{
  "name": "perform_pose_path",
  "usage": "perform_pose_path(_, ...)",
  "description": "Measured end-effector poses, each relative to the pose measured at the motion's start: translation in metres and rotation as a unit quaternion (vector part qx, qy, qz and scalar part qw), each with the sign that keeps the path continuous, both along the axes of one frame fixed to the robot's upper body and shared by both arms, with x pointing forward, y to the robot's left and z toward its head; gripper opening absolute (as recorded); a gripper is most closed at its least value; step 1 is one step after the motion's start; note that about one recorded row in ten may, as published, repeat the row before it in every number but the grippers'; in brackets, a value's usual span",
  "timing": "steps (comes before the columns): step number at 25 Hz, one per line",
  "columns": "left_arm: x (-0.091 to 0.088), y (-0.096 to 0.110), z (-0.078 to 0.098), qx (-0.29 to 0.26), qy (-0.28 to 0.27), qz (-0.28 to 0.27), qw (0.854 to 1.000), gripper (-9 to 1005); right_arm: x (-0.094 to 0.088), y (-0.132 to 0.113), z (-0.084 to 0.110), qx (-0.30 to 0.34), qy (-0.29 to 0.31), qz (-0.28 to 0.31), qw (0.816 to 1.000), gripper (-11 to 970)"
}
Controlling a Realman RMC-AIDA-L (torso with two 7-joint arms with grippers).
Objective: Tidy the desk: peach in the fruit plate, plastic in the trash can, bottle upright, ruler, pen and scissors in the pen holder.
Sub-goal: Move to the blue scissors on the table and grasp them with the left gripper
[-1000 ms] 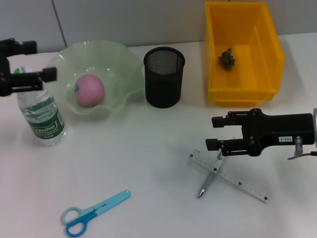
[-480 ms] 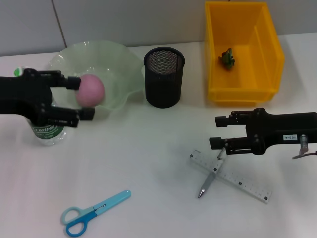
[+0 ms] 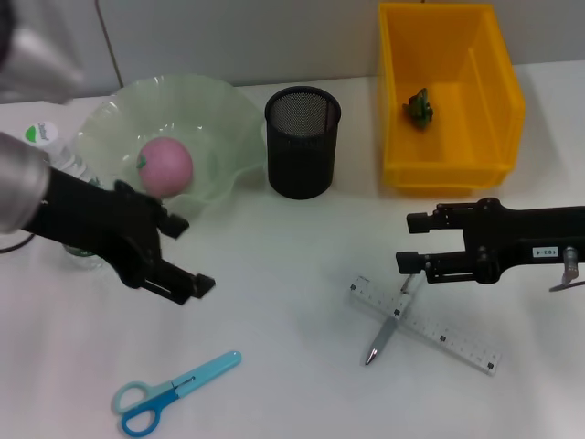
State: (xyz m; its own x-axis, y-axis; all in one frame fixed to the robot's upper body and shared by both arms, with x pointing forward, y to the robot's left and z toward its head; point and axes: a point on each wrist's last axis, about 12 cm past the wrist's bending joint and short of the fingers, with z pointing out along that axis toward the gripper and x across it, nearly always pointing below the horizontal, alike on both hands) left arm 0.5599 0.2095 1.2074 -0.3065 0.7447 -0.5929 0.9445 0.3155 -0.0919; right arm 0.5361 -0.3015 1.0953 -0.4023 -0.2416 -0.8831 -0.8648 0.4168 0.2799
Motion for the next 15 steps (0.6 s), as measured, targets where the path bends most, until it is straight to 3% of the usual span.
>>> perform_pose_path(4, 0.002, -0.014, 0.0, 0.039, 0.02, 0.009, 0.999, 848, 0.001, -0.002, 0.001, -0.004, -0.004, -0.001, 1.0, 721)
perform_pose_path(5, 0.002, -0.028, 0.0, 0.072, 0.032, 0.012, 0.997, 848, 0.001, -0.002, 0.001, -0.004, -0.005, -0.001, 1.0, 721)
perform_pose_path(9, 0.0, -0.049, -0.004, 0.118, 0.049, 0.004, 0.992, 847, 0.001, -0.003, 0.001, -0.007, -0.006, -0.003, 1.0, 721)
perform_pose_path(15, -0.002, -0.062, -0.013, 0.149, 0.073, -0.006, 0.986, 846, 0.001, -0.005, 0.001, -0.006, -0.007, -0.007, 1.0, 722)
